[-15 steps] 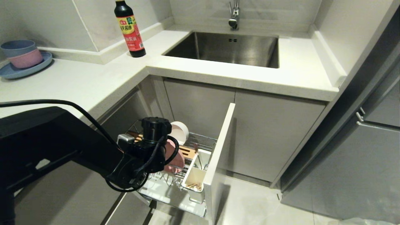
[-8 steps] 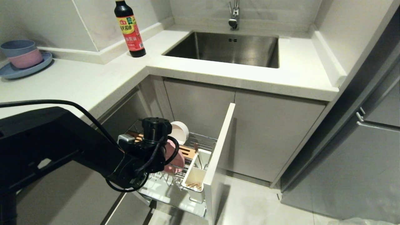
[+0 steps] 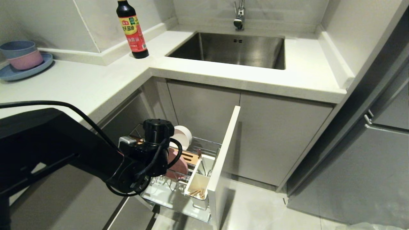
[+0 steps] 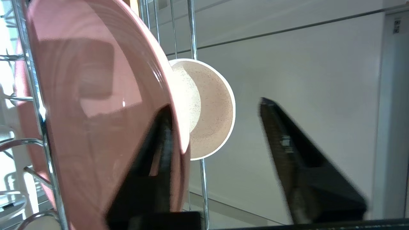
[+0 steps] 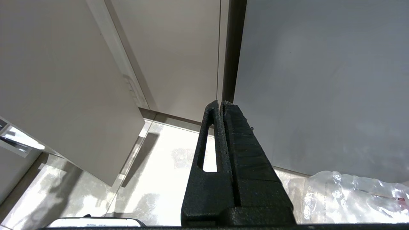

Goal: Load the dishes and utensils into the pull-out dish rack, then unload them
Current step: Pick up the plate and place it in the cupboard, then take the plate out of the cupboard

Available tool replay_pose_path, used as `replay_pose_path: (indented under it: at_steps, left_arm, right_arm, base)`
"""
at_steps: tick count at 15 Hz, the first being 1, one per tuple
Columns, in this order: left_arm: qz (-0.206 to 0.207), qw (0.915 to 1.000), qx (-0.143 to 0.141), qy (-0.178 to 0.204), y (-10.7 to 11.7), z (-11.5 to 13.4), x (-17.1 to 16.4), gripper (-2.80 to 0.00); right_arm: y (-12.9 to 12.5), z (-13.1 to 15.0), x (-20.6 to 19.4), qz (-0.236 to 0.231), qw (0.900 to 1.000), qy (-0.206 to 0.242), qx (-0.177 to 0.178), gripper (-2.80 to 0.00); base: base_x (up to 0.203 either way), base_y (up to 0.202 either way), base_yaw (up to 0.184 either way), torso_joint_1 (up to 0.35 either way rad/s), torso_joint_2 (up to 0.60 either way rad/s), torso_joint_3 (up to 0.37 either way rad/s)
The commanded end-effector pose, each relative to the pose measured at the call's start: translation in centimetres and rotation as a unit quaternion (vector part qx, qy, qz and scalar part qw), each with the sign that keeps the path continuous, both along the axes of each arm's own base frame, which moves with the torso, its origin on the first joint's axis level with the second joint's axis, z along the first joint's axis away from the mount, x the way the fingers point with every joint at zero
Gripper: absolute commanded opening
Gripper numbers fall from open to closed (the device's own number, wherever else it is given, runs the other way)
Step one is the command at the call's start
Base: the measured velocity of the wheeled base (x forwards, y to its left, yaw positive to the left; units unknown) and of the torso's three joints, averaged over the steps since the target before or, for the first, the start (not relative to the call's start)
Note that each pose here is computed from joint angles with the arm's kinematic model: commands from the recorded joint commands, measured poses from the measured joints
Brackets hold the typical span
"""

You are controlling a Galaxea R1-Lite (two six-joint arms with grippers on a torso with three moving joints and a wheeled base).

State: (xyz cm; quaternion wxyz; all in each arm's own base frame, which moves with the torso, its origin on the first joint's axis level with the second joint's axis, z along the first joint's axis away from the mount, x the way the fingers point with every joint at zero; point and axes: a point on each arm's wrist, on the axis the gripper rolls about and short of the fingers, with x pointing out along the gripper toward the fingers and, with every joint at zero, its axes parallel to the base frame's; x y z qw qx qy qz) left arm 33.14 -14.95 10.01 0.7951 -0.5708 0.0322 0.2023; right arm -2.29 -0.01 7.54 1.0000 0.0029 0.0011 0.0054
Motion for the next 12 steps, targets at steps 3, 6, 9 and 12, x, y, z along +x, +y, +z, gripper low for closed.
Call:
replay_pose_path:
  at_steps: [3, 6, 9, 12]
  left_arm:
    - [0.003, 1.0, -0.001, 0.004, 0.2, 0.5, -0.4, 0.0]
    - [0.001, 1.0, 0.0, 0.007, 0.3, 1.5, -1.0, 0.0]
    - [-0.006, 0.9995, 0.011, 0.029, 0.4, 2.4, -2.1, 0.0]
    - [-0.014, 0.9988, 0.018, 0.042, 0.6, 4.0, -3.6, 0.0]
  right_arm:
    - [0.0, 0.0, 0.0, 0.001, 1.0, 0.001, 0.0, -2.8]
    - [0.0, 0.0, 0.0, 0.001, 1.0, 0.0, 0.0, -2.8]
    - [0.0, 0.0, 0.0, 0.0, 1.0, 0.001, 0.0, -2.8]
    - [0.0, 0.0, 0.0, 0.0, 1.0, 0.0, 0.0, -2.8]
  base:
    - [0.0, 0.0, 0.0, 0.0, 0.0, 0.0]
    - [0.0, 0.0, 0.0, 0.0, 0.0, 0.0]
    - [0.0, 0.0, 0.0, 0.0, 0.0, 0.0]
    - [0.0, 0.0, 0.0, 0.0, 0.0, 0.0]
